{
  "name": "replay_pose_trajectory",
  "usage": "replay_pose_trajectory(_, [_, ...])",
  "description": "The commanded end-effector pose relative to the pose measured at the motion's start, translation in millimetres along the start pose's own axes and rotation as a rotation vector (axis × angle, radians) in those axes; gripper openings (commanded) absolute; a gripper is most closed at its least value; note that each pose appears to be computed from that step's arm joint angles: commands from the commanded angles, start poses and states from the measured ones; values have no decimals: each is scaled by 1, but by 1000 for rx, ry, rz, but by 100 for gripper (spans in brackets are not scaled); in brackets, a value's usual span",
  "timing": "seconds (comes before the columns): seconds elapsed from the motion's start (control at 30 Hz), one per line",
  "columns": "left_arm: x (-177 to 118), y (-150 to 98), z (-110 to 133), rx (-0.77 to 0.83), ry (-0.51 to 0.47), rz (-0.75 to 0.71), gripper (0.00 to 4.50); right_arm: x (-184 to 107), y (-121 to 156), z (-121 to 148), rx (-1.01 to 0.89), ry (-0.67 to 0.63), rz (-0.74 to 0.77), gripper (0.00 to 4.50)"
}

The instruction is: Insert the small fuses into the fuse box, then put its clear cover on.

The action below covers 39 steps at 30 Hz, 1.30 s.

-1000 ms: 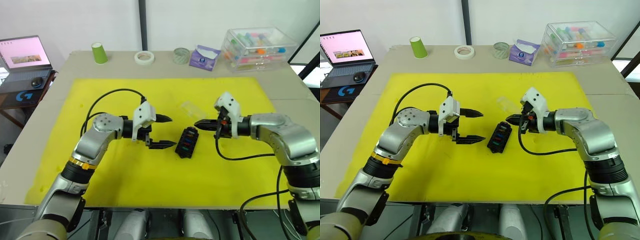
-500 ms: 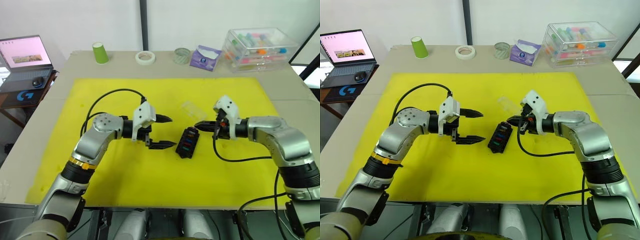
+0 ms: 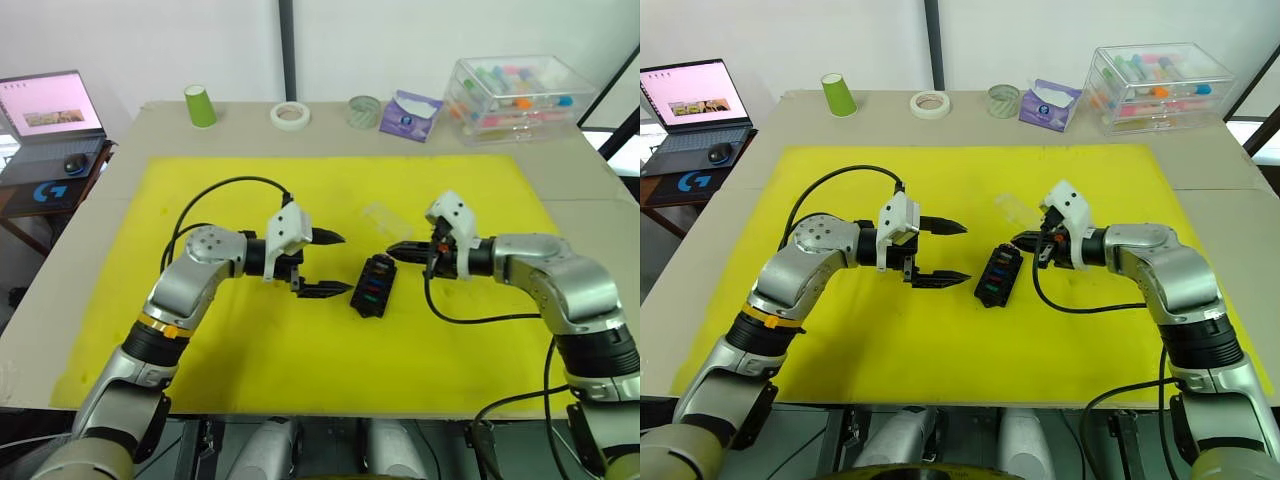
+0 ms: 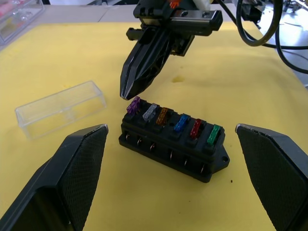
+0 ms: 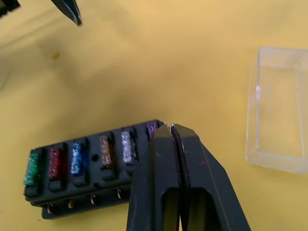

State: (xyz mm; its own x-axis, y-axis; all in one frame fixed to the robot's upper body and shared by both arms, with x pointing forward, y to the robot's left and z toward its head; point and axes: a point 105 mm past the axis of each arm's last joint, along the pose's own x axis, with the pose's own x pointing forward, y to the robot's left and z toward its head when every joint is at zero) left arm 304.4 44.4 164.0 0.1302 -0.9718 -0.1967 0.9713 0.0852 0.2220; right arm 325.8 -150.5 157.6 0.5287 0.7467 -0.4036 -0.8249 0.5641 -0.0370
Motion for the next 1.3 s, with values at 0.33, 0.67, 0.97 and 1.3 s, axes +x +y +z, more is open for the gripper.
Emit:
replay_pose_trajectory(0.33, [-2, 4, 10, 41, -12, 6, 450, 3, 3, 8, -10, -49, 7, 3])
replay_pose_trajectory(0.67, [-3, 4, 10, 39, -8, 12, 450, 13, -1, -19, 28, 14, 9, 3])
replay_pose_trajectory(0.97, [-3, 5, 11, 37, -10, 16, 450, 17, 4, -40, 19, 59, 11, 3])
replay_pose_trajectory(1.3, [-4, 4, 10, 37, -8, 17, 450, 19, 9, -46, 5, 82, 28, 3])
